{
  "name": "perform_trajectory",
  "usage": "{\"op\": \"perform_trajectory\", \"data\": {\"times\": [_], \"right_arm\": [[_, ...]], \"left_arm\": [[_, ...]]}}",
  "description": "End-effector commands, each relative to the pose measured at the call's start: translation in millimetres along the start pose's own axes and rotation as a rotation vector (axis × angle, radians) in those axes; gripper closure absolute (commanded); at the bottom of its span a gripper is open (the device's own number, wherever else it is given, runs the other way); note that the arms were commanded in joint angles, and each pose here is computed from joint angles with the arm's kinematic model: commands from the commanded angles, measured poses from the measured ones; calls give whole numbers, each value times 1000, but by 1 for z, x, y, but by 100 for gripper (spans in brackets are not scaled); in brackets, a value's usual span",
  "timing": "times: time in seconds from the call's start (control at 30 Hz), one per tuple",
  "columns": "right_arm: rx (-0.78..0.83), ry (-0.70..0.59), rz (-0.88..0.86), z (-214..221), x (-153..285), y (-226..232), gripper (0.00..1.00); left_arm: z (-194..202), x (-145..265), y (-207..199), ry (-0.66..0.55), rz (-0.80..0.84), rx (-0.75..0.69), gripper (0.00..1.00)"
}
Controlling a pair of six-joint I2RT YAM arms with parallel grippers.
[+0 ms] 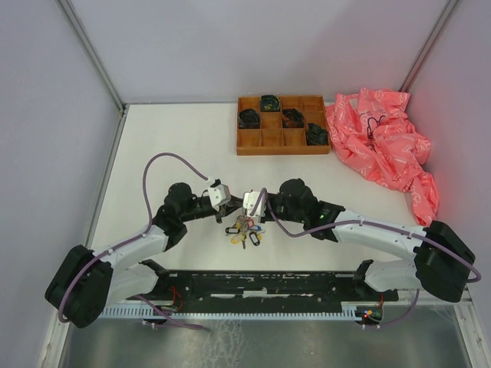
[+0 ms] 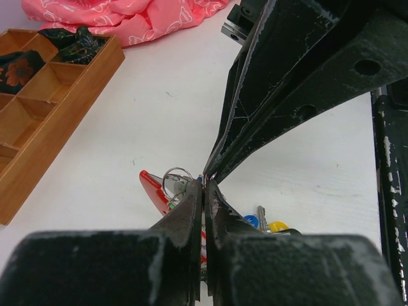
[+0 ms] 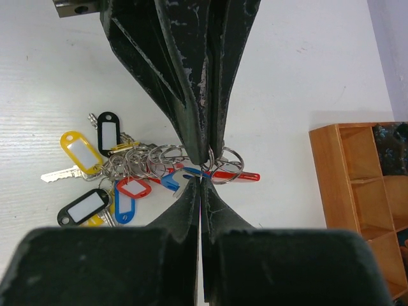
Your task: Put the keys on the keyring
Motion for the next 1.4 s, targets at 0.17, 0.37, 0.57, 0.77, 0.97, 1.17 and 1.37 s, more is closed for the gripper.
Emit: {"op": "perform_trajectory", "data": {"times": [0.17, 0.37, 0.57, 0.77, 0.97, 1.17, 1.37], "right_arm": [[-3, -36, 23, -11, 0, -7, 99], [62, -38, 40, -28, 11, -20, 99], [75, -42, 9, -34, 13, -21, 99], [99, -45, 1, -41, 18, -24, 99], [109, -46, -24, -44, 16, -25, 99], [116, -43, -34, -46, 14, -26, 99], [117, -9, -10, -41, 17, -26, 99]], "left_arm": [[-25, -4, 10, -137, -56, -72, 94], [-17, -1, 10, -70, -57, -101, 76], [-17, 1, 6, -46, -4, -133, 70], [-18, -1, 5, -37, 38, -142, 70], [-20, -3, 5, -36, 75, -138, 72], [-21, -4, 3, -36, 105, -136, 79], [-18, -4, 4, -8, 97, -131, 97]]}}
Point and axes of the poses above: each gripper's point midway between its finger pads, its own x axis back along the fingers, its own y axis along the line the jaws close on, z = x × y, the point moved 9 cm from there along x, back along the fingers
